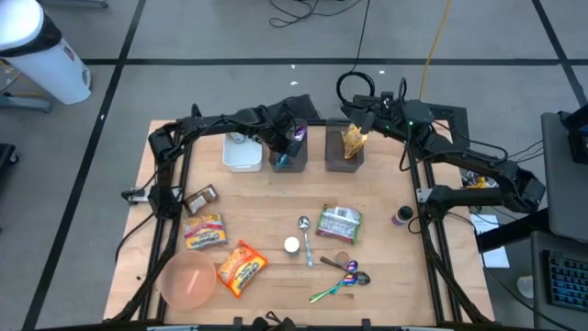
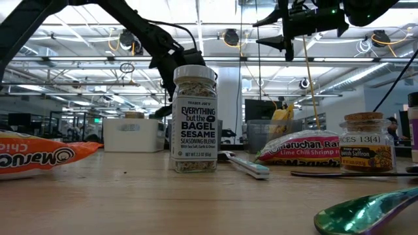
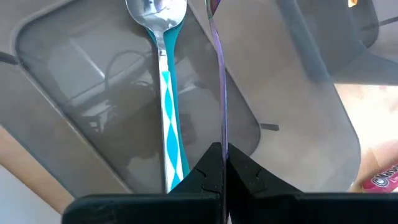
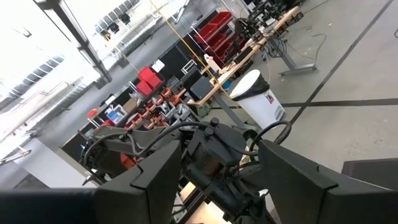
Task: Pick & Place Food Item
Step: Put the top violet spoon into the left black bin, then put the green noodle pack into the right black bin
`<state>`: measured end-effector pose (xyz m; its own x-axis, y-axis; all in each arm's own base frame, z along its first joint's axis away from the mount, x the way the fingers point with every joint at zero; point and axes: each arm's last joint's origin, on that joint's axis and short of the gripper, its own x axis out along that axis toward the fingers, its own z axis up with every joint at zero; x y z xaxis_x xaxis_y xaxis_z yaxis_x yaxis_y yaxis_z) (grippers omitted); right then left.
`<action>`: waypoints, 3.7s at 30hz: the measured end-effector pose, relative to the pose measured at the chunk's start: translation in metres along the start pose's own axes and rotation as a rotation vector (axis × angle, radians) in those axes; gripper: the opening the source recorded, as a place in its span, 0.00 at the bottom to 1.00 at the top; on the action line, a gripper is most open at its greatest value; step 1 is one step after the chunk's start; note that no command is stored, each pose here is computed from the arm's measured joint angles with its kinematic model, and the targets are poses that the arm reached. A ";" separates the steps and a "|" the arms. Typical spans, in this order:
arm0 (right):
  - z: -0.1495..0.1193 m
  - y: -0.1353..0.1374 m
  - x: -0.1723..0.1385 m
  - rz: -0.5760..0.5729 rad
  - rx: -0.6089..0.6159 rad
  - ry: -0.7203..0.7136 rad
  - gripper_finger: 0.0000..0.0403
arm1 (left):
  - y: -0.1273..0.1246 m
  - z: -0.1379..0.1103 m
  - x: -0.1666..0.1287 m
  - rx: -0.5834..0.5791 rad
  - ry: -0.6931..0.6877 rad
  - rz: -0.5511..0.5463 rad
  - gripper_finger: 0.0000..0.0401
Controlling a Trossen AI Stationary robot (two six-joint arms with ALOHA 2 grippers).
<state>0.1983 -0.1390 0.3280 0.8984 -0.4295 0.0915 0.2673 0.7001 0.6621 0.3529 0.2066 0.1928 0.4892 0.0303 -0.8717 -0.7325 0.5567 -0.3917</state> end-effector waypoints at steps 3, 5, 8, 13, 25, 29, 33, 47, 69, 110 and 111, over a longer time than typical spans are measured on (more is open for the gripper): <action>-0.001 -0.001 -0.001 0.008 0.000 -0.009 0.52 | 0.000 -0.001 0.003 0.002 0.000 0.016 0.00; -0.002 -0.001 -0.001 0.007 0.000 -0.009 0.51 | -0.001 -0.001 0.003 0.005 -0.003 0.024 0.00; -0.002 -0.001 -0.001 0.007 0.000 -0.009 0.51 | -0.001 -0.002 0.005 0.007 -0.007 0.036 0.00; -0.002 -0.001 -0.001 0.007 0.000 -0.009 0.51 | 0.001 -0.003 0.015 0.003 0.017 0.048 0.00; -0.002 -0.001 -0.001 0.008 0.001 -0.008 0.50 | 0.002 -0.003 0.020 0.003 0.008 0.054 0.00; -0.002 -0.001 -0.001 0.008 0.001 -0.008 0.50 | 0.003 -0.003 0.022 0.010 0.008 0.064 0.00; -0.002 -0.001 -0.001 0.008 0.001 -0.007 0.50 | 0.005 -0.004 0.029 0.017 0.028 0.074 0.00; -0.002 -0.001 -0.001 0.008 0.001 -0.007 0.50 | 0.007 -0.003 0.028 0.025 0.019 0.086 0.00; -0.002 -0.001 -0.001 0.008 0.001 -0.007 0.50 | 0.007 -0.002 0.027 0.024 0.004 0.089 0.05; -0.003 0.003 -0.002 0.089 0.044 0.065 0.50 | -0.098 -0.006 -0.220 0.346 -0.251 -0.314 0.41; -0.004 0.003 -0.002 0.089 0.052 0.069 0.50 | -0.101 -0.014 -0.235 0.334 -0.292 -0.336 0.41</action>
<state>0.1990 -0.1341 0.3270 0.9401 -0.3255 0.1017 0.1683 0.7022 0.6918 0.3050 0.1320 0.4333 0.8157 0.0076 -0.5785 -0.3467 0.8069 -0.4782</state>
